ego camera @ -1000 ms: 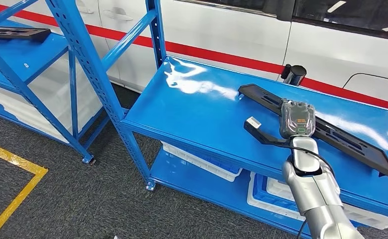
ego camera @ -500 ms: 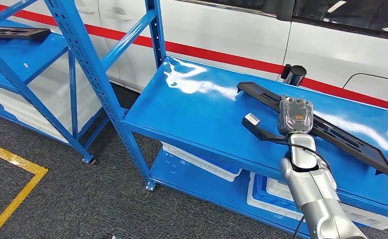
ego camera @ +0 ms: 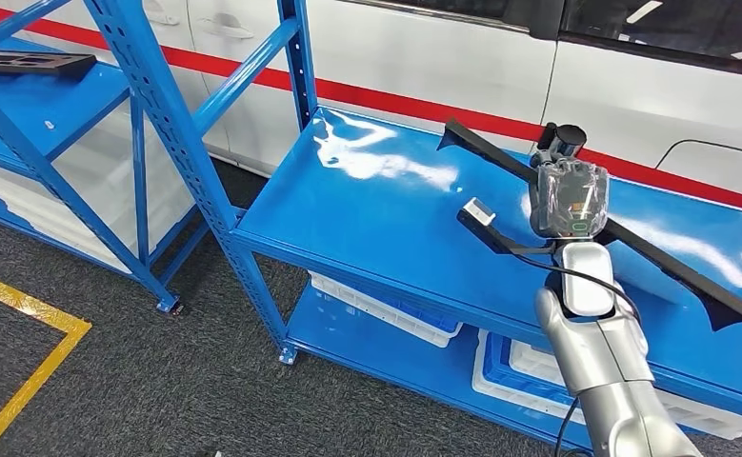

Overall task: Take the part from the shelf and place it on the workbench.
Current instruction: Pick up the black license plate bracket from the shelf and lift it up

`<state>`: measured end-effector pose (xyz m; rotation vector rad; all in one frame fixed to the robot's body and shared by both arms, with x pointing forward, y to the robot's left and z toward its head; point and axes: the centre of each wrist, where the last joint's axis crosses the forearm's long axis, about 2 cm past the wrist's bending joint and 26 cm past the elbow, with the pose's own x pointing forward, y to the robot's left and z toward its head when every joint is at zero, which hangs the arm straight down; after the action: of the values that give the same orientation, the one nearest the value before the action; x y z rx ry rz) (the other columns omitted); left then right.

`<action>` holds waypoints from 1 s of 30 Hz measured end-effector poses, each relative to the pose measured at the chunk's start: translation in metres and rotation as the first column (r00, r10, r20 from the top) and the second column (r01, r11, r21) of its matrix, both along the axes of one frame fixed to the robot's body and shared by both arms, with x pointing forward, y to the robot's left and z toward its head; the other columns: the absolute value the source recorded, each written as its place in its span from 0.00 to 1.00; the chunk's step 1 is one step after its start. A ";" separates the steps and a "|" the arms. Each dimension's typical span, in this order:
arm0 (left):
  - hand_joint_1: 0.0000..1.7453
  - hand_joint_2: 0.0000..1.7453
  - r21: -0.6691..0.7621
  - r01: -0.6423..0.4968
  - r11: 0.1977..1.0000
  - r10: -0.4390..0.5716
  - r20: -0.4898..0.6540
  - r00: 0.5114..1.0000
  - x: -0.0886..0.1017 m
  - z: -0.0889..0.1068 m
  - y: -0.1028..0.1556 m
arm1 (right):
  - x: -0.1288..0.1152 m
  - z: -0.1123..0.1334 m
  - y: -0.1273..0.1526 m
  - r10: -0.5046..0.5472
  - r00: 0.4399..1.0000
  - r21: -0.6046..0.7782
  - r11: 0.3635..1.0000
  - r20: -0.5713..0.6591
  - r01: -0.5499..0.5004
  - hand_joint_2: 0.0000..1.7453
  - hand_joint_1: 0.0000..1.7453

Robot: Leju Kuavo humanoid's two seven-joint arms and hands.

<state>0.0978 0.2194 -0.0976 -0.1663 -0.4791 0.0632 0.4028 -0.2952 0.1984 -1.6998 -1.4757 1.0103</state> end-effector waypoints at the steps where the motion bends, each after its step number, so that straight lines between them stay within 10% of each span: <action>1: 0.00 1.00 0.003 0.004 1.000 -0.004 -0.001 1.000 0.000 0.000 0.000 | -0.001 0.006 0.002 0.014 0.999 0.000 1.000 0.030 -0.014 1.00 1.00; 30: 0.00 1.00 0.024 -0.027 0.999 0.028 -0.036 0.999 -0.012 -0.003 0.003 | -0.061 0.074 0.021 0.214 0.902 -0.056 0.976 0.375 -0.208 1.00 1.00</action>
<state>0.0855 0.2220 -0.1005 -0.1356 -0.4462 0.0872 0.3418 -0.2740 0.2728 -1.8505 -1.9406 0.8286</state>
